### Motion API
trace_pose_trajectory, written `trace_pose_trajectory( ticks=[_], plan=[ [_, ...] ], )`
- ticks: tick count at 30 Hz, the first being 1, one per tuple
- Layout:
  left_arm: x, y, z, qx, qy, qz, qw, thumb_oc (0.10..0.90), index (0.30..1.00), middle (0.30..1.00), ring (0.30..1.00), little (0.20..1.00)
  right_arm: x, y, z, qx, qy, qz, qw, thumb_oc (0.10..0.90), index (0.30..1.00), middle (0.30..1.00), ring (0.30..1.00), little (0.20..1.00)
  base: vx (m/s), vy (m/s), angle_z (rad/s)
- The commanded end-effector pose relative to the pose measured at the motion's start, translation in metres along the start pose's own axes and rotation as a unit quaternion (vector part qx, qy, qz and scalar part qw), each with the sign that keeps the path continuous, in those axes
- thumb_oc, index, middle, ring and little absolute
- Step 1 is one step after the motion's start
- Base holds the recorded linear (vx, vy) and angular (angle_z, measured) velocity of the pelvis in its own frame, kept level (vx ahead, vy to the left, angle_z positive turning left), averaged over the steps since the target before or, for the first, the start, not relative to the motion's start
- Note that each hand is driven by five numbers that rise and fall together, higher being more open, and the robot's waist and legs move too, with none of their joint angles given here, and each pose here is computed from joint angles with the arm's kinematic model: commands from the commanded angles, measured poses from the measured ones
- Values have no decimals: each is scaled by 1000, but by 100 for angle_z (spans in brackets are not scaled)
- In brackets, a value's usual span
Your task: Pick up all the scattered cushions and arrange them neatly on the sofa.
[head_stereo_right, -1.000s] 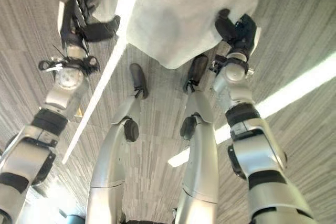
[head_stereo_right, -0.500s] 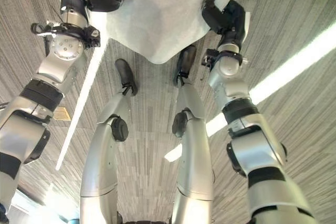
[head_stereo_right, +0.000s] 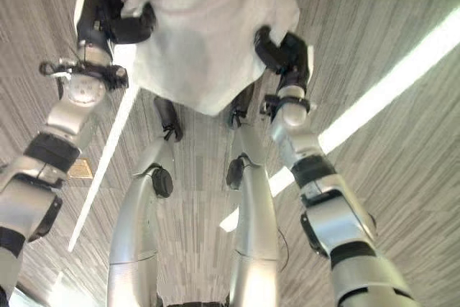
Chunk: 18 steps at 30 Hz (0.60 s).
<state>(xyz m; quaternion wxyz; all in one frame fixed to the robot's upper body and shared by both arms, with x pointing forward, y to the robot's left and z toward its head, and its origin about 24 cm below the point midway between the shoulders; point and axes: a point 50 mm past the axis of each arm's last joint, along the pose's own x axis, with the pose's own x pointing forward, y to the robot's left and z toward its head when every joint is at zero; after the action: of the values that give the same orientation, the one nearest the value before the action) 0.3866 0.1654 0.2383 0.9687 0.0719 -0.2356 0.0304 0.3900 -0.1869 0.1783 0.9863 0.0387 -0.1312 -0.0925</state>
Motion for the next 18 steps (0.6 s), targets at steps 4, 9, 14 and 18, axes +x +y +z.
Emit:
trace_pose_trajectory(
  ticks=[4, 9, 14, 18],
  plan=[
    [-50, -55, -6, -112, -59, -80, 989, 400, 300, 300, 300, 300, -51, 72, 5, 44, -99, 178, 978, 400, 300, 300, 300, 300, -52, -15, -1],
    [-81, -58, -20, -106, -55, -103, 988, 400, 300, 300, 300, 300, -80, 63, -9, -3, -112, 193, 975, 400, 300, 300, 300, 300, -23, -40, 1],
    [-105, -51, -34, -99, -36, -116, 988, 400, 300, 300, 300, 300, -97, 46, -15, -28, -118, 189, 974, 400, 300, 300, 300, 300, 16, -27, 3],
    [-134, -39, -51, -110, -1, -122, 987, 400, 300, 300, 300, 300, -114, 21, -8, -75, -152, 176, 970, 400, 300, 300, 300, 300, 40, -97, 18]
  ],
)
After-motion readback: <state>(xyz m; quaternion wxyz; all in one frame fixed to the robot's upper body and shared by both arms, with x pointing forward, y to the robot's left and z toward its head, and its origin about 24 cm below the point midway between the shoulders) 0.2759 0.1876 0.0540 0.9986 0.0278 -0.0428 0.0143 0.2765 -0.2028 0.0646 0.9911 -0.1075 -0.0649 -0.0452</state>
